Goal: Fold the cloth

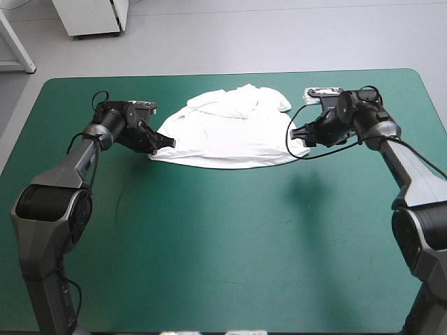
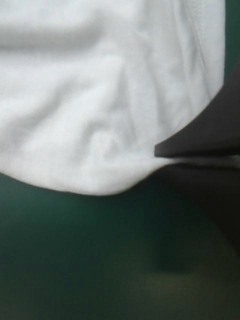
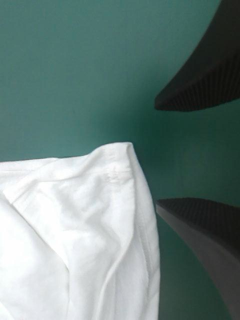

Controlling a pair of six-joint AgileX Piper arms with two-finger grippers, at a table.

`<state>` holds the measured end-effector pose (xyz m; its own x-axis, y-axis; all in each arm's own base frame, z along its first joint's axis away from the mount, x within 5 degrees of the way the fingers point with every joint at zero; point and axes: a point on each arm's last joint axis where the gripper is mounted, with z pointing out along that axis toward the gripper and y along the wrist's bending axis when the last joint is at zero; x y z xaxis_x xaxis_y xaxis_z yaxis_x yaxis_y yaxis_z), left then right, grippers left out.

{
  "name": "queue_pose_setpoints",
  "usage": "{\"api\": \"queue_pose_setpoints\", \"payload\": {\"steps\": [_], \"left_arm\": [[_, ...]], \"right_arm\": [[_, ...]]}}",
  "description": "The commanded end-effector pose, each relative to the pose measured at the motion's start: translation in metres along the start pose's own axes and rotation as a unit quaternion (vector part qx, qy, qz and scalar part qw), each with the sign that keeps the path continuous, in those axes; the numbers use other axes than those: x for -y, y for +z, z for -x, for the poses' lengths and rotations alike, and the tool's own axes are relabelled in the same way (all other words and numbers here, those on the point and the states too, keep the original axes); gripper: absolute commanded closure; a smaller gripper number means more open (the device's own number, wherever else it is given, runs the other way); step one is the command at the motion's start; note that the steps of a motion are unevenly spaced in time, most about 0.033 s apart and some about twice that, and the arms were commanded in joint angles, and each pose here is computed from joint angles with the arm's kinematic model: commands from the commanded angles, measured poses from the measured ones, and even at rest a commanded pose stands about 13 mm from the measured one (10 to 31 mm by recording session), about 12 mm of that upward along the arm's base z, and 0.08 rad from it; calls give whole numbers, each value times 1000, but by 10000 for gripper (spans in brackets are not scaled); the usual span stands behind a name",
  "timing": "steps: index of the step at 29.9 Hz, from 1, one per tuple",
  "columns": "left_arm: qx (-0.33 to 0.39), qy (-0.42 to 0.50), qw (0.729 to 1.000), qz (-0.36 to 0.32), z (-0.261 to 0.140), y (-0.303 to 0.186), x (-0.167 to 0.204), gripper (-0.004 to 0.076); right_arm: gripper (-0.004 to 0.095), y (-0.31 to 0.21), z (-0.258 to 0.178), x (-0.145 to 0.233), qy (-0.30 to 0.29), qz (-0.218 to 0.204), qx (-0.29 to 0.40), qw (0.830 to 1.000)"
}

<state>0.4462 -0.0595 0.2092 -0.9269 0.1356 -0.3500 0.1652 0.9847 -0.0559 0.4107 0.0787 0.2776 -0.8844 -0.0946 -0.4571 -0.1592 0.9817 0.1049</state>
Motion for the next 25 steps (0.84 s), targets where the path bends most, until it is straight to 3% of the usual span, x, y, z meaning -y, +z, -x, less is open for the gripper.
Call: {"api": "queue_pose_setpoints", "payload": {"steps": [1, 9, 16, 19, 23, 25], "left_arm": [[11, 4, 1000, 9, 3, -13, -2, 734], [12, 4, 1000, 9, 3, -13, -2, 734], [12, 5, 1000, 9, 3, -13, -2, 734], [11, 5, 1000, 9, 3, -13, -2, 734], [10, 4, 1000, 7, 3, -13, -1, 734], [10, 4, 1000, 7, 3, -13, -1, 734]], "right_arm": [[403, -6, 20, -3, -4, 8, 44, 999], [403, 35, 32, -9, -8, 30, 29, 999], [424, 80, 13, -18, -4, 33, -58, 998], [555, 96, 4, -24, 3, 32, -97, 995], [925, 103, -3, -28, 1, 31, -121, 992], [925, 102, -3, -28, 1, 31, -120, 992]]}}
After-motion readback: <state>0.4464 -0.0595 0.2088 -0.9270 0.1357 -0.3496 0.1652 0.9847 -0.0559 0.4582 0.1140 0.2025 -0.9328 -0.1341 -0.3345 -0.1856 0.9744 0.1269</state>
